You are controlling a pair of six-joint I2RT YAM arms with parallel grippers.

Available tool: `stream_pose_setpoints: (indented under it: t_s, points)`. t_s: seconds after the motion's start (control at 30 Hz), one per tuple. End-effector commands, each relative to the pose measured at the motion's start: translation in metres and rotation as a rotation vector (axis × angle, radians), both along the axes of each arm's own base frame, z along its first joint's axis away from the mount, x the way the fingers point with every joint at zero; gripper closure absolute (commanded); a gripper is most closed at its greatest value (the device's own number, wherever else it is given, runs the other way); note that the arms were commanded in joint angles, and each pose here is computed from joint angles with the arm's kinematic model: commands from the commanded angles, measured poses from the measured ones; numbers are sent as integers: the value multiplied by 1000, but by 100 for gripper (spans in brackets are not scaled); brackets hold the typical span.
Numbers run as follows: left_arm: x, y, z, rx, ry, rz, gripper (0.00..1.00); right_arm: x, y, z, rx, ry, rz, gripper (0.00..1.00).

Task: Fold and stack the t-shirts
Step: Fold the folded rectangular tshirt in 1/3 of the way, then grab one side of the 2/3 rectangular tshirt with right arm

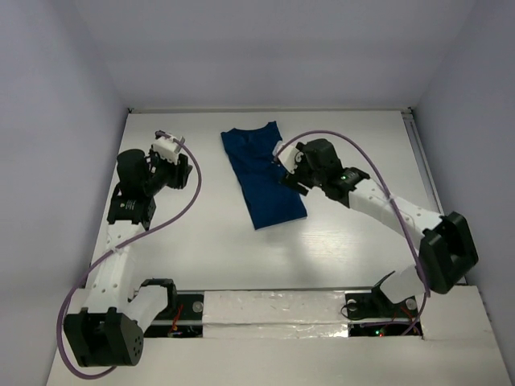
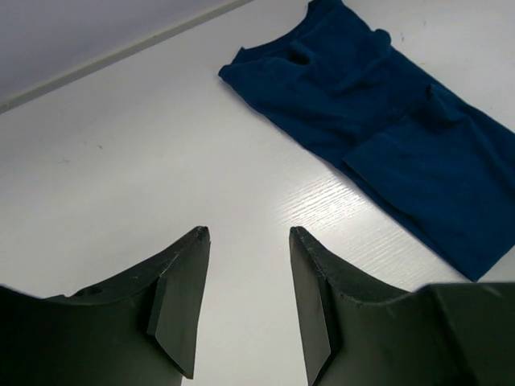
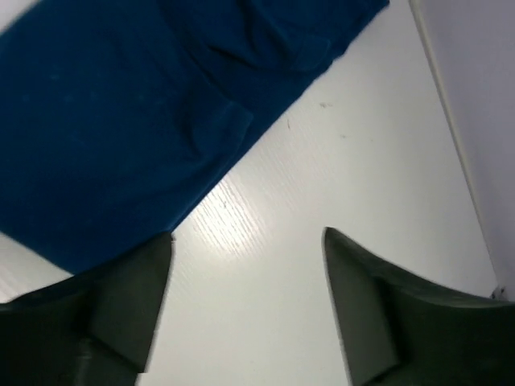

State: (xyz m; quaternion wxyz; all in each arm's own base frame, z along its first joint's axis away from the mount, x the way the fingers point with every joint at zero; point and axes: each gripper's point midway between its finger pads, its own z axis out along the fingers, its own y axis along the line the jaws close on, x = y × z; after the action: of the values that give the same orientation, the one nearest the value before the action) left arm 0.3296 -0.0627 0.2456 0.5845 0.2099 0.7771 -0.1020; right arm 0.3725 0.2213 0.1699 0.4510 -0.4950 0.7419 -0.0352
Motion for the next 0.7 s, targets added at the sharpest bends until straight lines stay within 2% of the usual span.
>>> stream_pose_setpoints:
  t_s: [0.0,0.03,0.07,0.1,0.13,0.17,0.2,0.23,0.3,0.37,0.4,0.47,0.5,0.53,0.57,0.63,0.67]
  points:
    - [11,7,1,-3,-5,41,59,-12,29,25,89,-73,194,25]
    - [12,6,-2,-4,5,38,59,-21,34,19,83,-48,231,30]
    - [13,6,-3,-4,6,37,59,-30,32,3,43,-7,247,48]
    - [13,6,-2,-3,3,36,59,-34,33,-3,26,4,253,58]
    - [12,6,-3,-3,4,36,59,-35,30,-7,11,16,252,61]
    - [12,6,-2,-3,1,36,59,-41,33,-10,1,24,271,78]
    - [12,6,-2,-2,0,35,59,-47,33,-4,16,6,276,89]
    - [11,7,0,-2,-5,38,59,-51,34,4,37,-11,294,93]
    - [10,7,1,-2,-11,39,59,-59,30,41,106,-116,307,82]
    - [9,6,3,-4,-14,38,59,-65,29,77,185,-215,317,65]
    - [9,6,3,-2,-13,36,59,-70,28,95,230,-253,316,66]
    - [9,6,2,-3,-11,35,59,-80,20,145,370,-348,276,81]
    - [9,6,2,-3,-10,35,59,-85,18,157,408,-358,273,84]
    - [8,6,2,-4,-11,32,59,-88,16,167,443,-364,257,83]
    - [9,5,2,-5,-10,31,59,-91,16,176,478,-337,243,70]
    - [7,4,3,-8,-11,27,59,-95,25,169,437,-251,292,75]
    - [7,4,3,-8,-12,25,59,-92,33,164,448,-167,271,70]
